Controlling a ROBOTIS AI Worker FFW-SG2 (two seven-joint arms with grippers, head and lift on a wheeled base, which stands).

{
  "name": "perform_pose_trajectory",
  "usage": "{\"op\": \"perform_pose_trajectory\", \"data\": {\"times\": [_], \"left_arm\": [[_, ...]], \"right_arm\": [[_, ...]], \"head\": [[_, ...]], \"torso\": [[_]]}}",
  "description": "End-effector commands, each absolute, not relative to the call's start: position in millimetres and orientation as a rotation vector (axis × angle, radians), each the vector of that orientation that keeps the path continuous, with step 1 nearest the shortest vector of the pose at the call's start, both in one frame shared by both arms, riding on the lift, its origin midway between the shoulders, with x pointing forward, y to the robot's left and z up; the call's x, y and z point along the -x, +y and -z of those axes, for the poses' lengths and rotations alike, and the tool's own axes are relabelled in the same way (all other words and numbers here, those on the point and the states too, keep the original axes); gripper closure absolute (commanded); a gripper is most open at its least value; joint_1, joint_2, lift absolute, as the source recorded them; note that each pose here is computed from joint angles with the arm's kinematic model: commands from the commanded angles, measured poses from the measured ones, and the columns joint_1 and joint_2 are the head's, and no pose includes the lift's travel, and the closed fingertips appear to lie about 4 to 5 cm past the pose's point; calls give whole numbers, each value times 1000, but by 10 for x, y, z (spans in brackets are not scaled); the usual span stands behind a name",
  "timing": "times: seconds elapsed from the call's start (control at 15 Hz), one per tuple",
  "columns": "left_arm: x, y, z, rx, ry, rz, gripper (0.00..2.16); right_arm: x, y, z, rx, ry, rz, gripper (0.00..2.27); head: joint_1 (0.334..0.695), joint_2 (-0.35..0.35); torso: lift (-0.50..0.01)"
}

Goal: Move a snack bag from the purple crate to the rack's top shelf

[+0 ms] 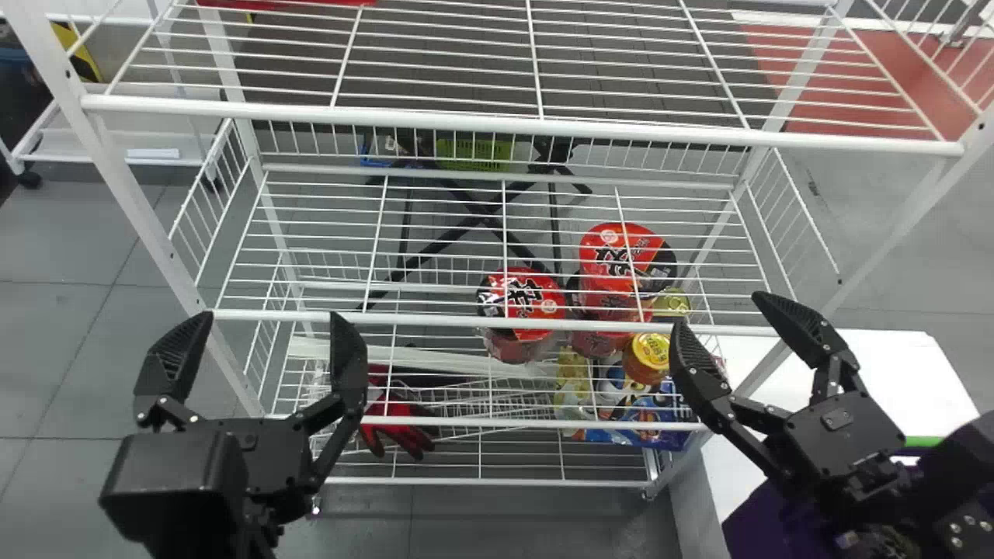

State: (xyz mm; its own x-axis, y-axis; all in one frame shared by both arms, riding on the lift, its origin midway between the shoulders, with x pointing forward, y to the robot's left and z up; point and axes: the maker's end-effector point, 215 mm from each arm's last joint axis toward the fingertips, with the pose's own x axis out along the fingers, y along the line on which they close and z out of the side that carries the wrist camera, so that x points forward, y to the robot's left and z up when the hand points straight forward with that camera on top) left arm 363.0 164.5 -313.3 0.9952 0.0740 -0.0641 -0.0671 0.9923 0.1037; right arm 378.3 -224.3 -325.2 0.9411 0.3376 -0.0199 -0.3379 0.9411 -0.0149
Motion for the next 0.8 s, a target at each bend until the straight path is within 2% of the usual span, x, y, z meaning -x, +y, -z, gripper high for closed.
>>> {"op": "perform_pose_trajectory", "data": {"times": [0.0, 0.4, 0.73], "left_arm": [[-3627, 1640, 3131, -97, 66, -69, 83], [-3643, 1631, 3108, -95, 61, -64, 83], [-3640, 1632, 3124, -96, 64, -65, 83]], "right_arm": [[-3767, -2234, 3336, 10, 52, -341, 208], [-3805, -2371, 3324, 3, 48, -260, 208], [-3825, -2393, 3340, 19, 57, -254, 208]], "head": [[695, -92], [695, -101], [695, -117]], "torso": [[-318], [-342], [-363]]}}
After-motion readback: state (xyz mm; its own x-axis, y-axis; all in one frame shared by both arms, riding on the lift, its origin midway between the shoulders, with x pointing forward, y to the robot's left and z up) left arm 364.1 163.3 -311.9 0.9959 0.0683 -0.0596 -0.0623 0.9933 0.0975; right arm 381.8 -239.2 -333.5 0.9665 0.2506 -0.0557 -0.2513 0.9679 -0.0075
